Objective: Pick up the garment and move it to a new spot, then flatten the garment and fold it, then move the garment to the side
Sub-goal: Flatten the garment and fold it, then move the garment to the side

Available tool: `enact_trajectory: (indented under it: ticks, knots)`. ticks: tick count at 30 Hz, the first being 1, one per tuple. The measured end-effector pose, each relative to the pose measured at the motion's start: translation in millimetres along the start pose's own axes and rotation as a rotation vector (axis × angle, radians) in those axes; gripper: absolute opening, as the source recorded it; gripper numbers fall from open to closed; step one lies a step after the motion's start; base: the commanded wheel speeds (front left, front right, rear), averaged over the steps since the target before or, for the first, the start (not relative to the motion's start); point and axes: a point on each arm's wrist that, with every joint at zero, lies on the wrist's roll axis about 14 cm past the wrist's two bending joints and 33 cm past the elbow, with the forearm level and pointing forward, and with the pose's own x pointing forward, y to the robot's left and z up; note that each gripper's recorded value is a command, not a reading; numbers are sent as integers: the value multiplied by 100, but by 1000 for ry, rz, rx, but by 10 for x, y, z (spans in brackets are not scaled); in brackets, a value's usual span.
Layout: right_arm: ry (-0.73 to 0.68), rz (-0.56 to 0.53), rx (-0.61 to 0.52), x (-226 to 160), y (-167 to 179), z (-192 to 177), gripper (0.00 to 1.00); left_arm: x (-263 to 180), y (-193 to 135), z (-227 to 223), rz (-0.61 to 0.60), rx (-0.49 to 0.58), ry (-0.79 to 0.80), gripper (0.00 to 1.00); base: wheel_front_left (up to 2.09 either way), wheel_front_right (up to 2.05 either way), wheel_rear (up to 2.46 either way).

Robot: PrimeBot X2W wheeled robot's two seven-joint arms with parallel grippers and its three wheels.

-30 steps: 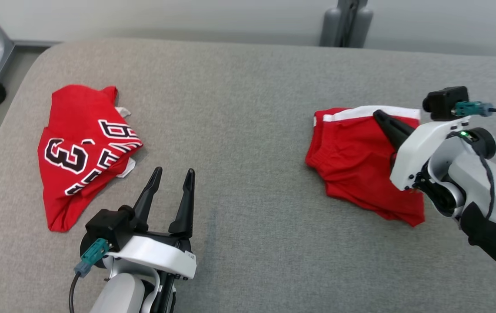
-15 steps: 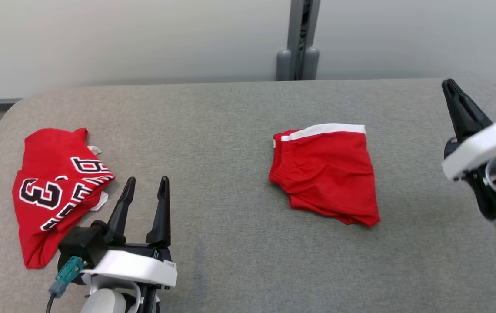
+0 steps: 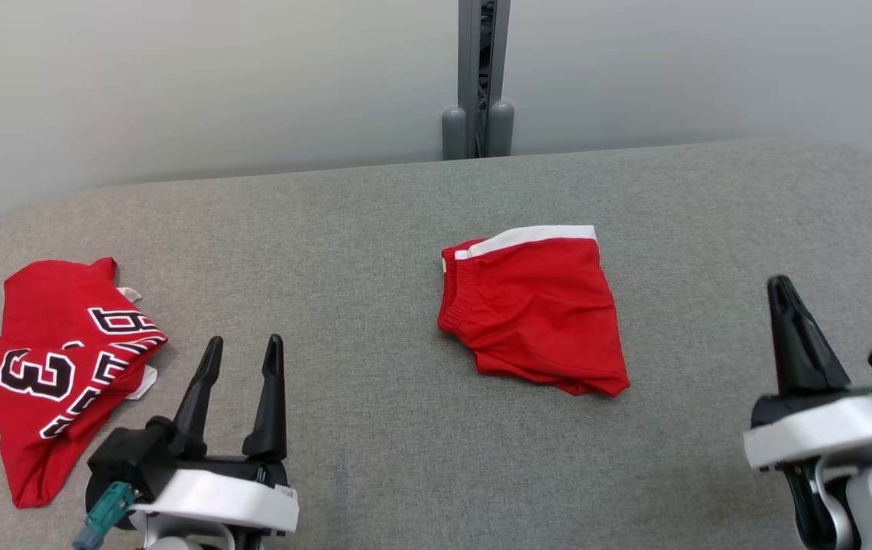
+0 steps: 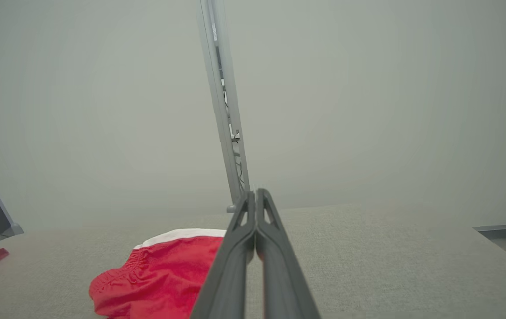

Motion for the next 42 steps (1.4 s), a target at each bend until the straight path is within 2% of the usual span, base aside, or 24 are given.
enact_trajectory:
  ticks: [6,7,8,28,32,42]
  knots:
    - [32,-51,3,-226,-45,-143,0,-71,21,-51,6,6,17,100,0,0,0]
    - [40,-60,8,-251,-53,-176,35,-78,23,-56,6,6,19,100,0,0,0]
    - [43,-65,14,-263,-50,-192,100,-80,25,-54,7,7,19,100,0,0,0]
    - [79,-68,43,-277,-20,-321,100,-147,7,-140,2,20,47,100,0,0,0]
    - [125,-66,82,-233,-22,-473,100,-153,13,-204,0,21,67,100,0,0,0]
    - [404,-38,259,208,-1,-1064,100,-73,130,-399,13,26,122,100,0,0,0]
